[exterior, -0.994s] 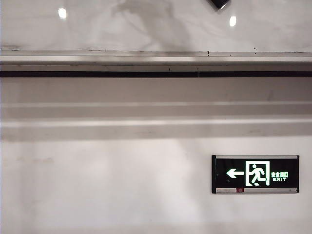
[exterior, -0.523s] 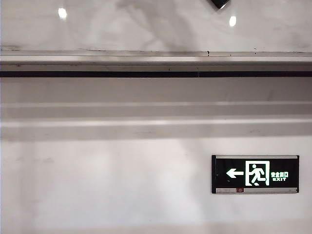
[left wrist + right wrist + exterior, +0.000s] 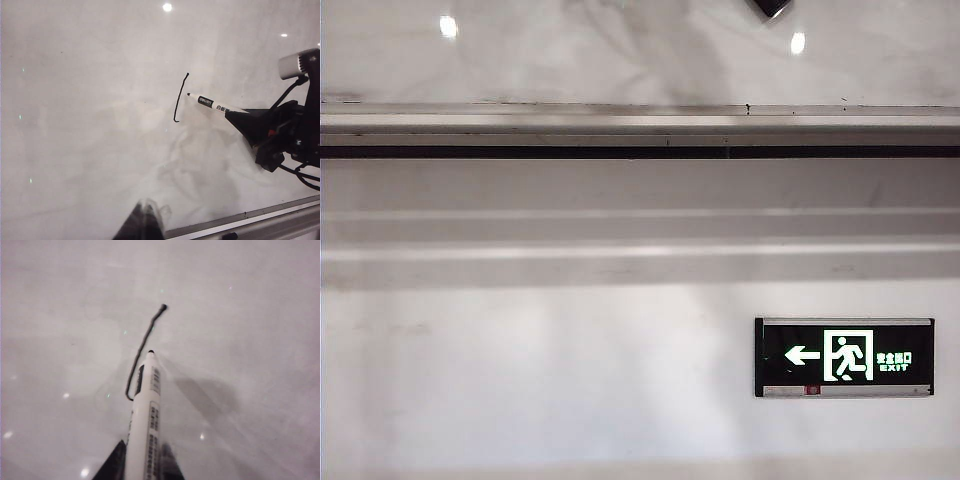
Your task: Take a marker from the whiteboard tray, write "Hi!" on the whiteboard, and then put the marker back vertically into the whiteboard tray.
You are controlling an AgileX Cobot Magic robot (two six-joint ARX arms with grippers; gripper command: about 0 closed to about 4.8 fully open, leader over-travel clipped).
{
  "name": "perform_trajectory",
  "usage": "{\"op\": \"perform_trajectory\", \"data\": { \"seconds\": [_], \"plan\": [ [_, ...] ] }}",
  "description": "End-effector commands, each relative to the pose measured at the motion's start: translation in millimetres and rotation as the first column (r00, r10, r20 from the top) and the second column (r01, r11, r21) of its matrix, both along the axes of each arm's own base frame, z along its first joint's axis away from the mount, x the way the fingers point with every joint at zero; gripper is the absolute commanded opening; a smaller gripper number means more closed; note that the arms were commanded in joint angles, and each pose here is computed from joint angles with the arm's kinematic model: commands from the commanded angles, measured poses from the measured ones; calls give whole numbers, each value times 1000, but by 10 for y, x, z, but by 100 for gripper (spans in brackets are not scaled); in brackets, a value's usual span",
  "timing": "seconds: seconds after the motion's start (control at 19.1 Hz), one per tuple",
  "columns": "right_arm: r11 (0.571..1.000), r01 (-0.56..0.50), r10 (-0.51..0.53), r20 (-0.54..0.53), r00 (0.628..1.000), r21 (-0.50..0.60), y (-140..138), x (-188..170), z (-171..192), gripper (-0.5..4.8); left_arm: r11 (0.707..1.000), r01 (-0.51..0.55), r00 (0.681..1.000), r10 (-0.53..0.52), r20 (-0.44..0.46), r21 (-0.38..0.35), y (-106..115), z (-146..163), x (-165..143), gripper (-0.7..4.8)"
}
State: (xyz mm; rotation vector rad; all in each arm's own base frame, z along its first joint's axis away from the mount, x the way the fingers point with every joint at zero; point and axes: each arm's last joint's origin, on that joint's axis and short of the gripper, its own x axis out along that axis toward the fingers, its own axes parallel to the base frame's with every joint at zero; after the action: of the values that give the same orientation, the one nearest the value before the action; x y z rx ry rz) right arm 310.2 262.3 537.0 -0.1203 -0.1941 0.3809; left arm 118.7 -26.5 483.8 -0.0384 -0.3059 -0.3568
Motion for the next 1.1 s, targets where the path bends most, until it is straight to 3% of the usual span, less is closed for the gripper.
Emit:
{"op": "perform_trajectory", "data": {
  "seconds": [0.05,0.42,1.1],
  "plan": [
    [999,-24,23,39,999,23,-16,-3,49,-2,1000,4,1000,-4,14,-1,2,20,-16,-6],
    [1000,-24,24,14,1000,2,51,76,-51,-2,1000,3,1000,-3,14,0,2,20,-16,-6],
    [983,184,-184,-20,983,11,-85,79,-21,-2,1000,3,1000,-3,14,0,2,20,-16,-6]
  ]
}}
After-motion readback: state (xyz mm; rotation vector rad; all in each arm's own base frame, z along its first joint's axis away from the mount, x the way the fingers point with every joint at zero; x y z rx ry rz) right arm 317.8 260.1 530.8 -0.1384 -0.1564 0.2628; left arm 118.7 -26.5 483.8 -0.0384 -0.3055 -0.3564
